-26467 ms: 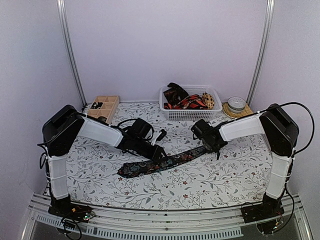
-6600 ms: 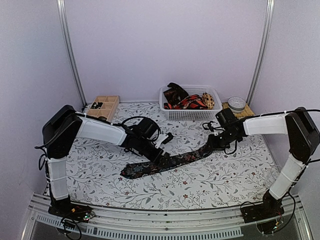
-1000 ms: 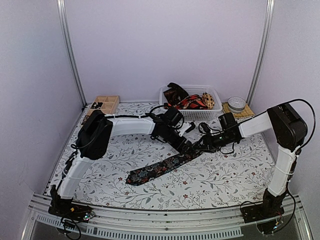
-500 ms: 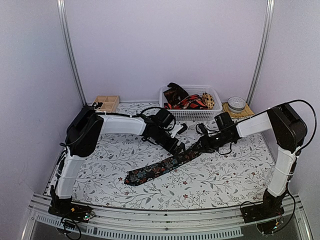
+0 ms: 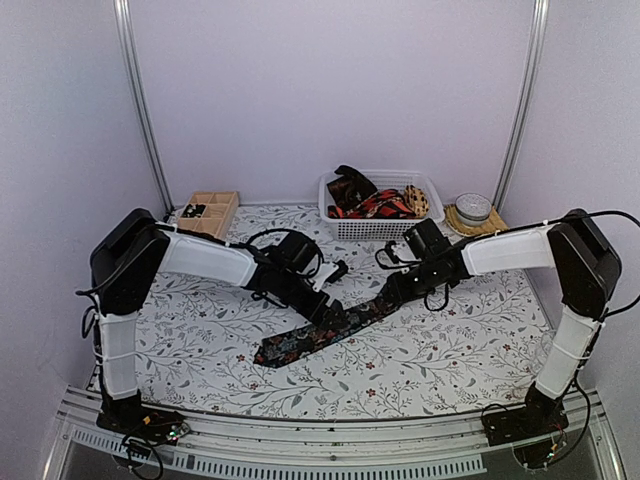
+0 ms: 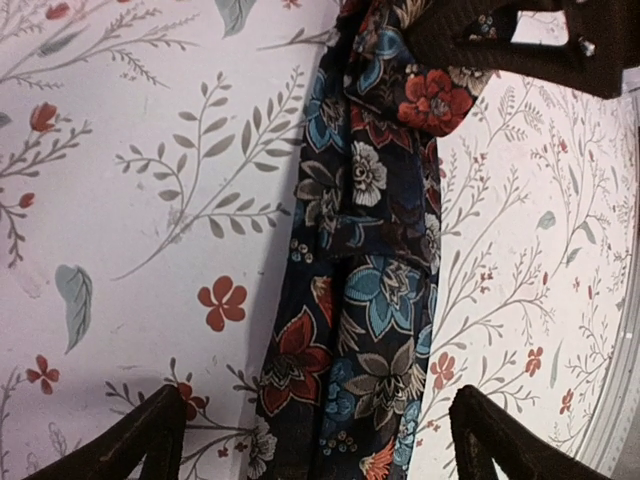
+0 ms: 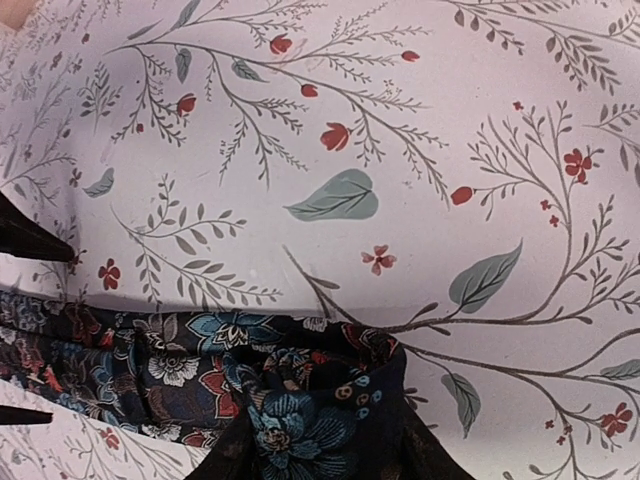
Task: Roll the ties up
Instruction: Roll the tie at the center of the board.
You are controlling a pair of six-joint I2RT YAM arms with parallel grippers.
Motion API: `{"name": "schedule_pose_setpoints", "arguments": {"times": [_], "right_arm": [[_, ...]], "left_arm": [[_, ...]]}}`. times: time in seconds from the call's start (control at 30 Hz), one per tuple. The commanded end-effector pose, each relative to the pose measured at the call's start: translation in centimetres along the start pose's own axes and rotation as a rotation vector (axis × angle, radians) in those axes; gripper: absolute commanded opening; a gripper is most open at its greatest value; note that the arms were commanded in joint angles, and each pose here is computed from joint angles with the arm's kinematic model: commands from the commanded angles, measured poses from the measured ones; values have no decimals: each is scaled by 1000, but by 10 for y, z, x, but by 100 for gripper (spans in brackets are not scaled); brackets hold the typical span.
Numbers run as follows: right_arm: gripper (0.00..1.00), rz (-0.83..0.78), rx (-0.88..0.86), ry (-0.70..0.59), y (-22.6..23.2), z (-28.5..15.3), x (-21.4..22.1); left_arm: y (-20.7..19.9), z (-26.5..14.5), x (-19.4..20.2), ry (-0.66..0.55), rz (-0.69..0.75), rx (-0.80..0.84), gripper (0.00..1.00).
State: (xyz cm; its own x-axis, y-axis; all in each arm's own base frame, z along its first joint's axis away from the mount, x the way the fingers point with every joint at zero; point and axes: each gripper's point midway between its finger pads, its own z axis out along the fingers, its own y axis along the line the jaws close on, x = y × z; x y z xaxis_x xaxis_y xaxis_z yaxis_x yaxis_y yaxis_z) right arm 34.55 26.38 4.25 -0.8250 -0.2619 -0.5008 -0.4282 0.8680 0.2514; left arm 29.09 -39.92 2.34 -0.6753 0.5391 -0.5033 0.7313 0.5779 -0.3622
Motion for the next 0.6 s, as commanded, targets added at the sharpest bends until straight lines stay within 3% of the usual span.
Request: {"name": "schedule_pose_setpoints", "arguments": {"times": [0.0,0.3,0.57], "right_arm": [[39,-98,244,-87,-14,-30,-19],[38,-243,431,-147,1,-33,-31],[42,-336,447,-143,25,-19,-26]], "left_arm": [[14,10,69,189,-124,-16,91],[11,8,91,222,-151,15,80],[9,11,104,245,-168,31,71]]}}
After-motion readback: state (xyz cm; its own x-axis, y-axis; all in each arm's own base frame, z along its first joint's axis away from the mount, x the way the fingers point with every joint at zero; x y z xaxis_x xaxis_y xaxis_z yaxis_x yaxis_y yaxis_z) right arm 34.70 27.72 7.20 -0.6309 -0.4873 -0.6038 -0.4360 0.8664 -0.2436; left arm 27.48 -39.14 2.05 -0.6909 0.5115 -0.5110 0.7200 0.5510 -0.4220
